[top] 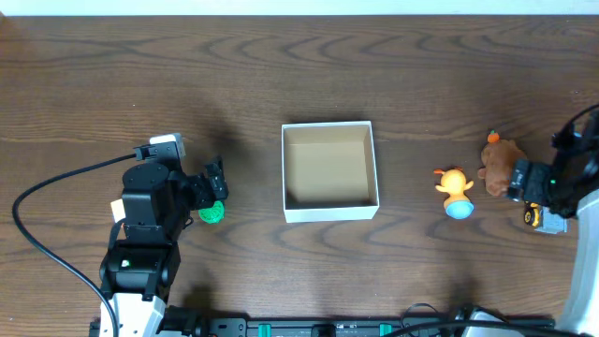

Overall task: Pack container
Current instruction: 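Move the right gripper over the yellow-blue toy truck and lower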

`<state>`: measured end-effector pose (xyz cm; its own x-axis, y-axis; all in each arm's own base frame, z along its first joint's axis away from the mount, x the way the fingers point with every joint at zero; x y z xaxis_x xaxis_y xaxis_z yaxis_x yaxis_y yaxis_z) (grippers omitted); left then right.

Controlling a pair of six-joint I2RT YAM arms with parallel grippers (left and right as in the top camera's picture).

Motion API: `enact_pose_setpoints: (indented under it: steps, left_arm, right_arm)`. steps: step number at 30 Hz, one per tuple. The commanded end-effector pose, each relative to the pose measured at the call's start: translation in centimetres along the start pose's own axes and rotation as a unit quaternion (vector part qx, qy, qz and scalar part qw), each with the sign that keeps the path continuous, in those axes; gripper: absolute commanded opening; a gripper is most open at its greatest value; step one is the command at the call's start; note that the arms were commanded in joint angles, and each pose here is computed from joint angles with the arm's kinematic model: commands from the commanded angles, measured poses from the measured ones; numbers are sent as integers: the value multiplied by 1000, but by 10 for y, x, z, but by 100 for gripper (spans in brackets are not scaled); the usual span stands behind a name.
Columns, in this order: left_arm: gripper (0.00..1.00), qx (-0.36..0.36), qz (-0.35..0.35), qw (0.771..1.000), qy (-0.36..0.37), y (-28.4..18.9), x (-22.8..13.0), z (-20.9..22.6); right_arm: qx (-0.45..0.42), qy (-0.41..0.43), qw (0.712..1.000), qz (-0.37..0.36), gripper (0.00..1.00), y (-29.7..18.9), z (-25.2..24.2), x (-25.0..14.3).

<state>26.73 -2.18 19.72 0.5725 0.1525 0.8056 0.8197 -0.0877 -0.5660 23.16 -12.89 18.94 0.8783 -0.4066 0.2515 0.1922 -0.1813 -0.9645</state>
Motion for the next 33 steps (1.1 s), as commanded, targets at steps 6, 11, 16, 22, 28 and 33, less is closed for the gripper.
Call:
enact_pose_setpoints:
  steps: [6,11,16,22,28,33]
  left_arm:
    - [98,-5,-10,1000,-6,-3,9,-3]
    - [98,-5,-9,1000,-6,-3,8,-3]
    - [98,-5,-8,1000,-6,-3,8,-3]
    - [98,-4,-7,1000,-6,-3,8,-2]
    - [98,-4,-8,1000,-6,-3,8,-2]
    - [98,-4,-7,1000,-6,-3,7,-2]
  right_arm:
    - [-18,-30,999,-13,99,28,-37,28]
    - [-15,-10,1000,-9,99,53,-48,39]
    - [5,-11,1000,26,99,70,-42,29]
    - [-37,-29,999,24,99,73,-57,32]
    - [-14,-24,998,48,99,90,-60,25]
    - [-8,-25,997,66,99,103,-59,22]
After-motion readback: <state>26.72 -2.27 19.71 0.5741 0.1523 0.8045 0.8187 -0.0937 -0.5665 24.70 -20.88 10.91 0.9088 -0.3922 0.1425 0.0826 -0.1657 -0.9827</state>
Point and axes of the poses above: each gripper's point midway between its finger pads, its own y axis out along the fingers, its own z axis along the line the jaws close on, x = y × z, the point moved 3 cm from there along -y, back along the fingers, and after that the axes turned 4 degrees about y, right-handed, at the moved point
